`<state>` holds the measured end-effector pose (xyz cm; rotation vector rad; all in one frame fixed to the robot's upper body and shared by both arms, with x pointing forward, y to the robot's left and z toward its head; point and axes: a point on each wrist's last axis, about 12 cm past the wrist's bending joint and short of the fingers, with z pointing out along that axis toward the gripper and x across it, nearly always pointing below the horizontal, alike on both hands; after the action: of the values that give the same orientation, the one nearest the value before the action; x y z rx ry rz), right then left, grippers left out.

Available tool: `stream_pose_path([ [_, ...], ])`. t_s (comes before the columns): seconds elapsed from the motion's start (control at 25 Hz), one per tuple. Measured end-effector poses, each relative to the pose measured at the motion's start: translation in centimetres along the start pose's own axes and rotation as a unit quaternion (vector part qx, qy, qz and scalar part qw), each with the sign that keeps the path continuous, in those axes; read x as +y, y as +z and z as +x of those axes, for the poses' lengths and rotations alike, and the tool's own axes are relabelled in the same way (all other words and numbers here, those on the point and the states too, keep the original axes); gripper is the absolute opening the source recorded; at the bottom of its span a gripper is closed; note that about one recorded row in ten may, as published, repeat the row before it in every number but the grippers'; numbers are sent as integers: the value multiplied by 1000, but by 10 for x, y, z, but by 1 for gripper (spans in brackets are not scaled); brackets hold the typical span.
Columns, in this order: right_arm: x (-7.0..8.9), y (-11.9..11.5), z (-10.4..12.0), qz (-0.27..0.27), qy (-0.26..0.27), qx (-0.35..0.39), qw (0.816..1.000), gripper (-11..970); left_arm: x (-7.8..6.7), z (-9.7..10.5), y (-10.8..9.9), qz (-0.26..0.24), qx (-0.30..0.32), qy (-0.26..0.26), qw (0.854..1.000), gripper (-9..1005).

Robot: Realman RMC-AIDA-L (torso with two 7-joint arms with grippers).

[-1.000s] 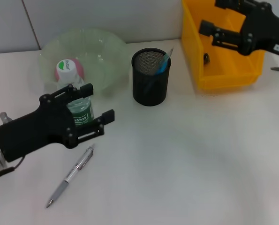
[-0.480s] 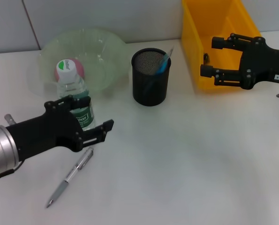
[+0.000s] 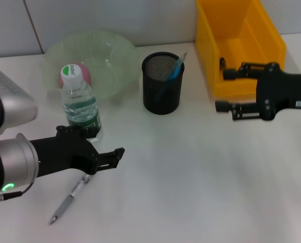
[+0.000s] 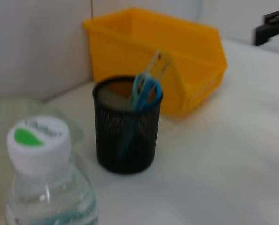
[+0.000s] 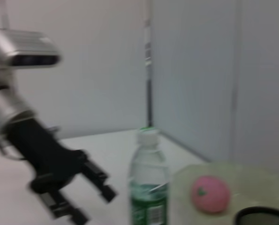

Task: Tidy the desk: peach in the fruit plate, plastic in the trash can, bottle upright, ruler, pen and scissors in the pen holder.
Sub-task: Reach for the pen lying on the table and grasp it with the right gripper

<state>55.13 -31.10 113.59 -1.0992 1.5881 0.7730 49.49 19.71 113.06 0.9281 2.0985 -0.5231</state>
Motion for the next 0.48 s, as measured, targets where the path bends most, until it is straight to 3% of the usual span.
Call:
stream_pose_path([
  [0.24, 7, -3, 2, -39, -1, 20, 999, 797, 0, -6, 9, -12, 35, -15, 999, 784],
  [0.48, 11, -28, 10, -45, 22, 26, 998, 794, -1, -15, 12, -22, 77, -31, 996, 784],
])
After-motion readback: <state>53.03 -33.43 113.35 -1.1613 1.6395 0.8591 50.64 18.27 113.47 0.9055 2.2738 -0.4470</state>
